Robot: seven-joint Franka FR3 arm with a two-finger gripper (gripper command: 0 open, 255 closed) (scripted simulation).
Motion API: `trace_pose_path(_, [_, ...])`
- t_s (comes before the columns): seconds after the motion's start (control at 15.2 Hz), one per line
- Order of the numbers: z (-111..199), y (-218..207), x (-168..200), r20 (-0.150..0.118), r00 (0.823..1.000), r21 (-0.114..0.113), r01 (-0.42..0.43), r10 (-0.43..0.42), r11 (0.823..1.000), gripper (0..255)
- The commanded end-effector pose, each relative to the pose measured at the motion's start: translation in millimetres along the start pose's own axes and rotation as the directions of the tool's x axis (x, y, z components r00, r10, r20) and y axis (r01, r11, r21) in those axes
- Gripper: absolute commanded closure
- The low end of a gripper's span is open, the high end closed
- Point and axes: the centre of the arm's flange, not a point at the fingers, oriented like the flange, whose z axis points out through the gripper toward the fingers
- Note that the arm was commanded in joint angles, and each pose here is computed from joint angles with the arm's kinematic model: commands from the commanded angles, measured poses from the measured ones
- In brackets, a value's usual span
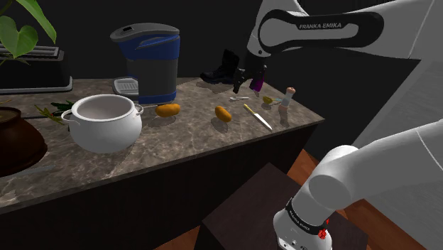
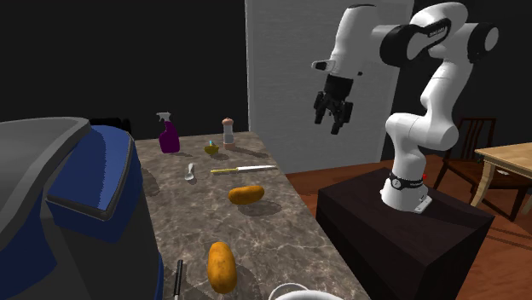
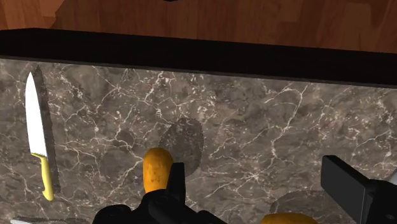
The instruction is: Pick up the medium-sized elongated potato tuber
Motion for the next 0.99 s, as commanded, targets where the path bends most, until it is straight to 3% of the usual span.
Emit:
trace_pose_path(0.0, [19.3,8.5,19.1,0.007,1.0,0.001,-0.008,0.008,1.0,0])
trace_pose_path(0.92, [158.8,70.8,133.5,0.067,0.996,0.008,-0.064,0.063,0.998,0])
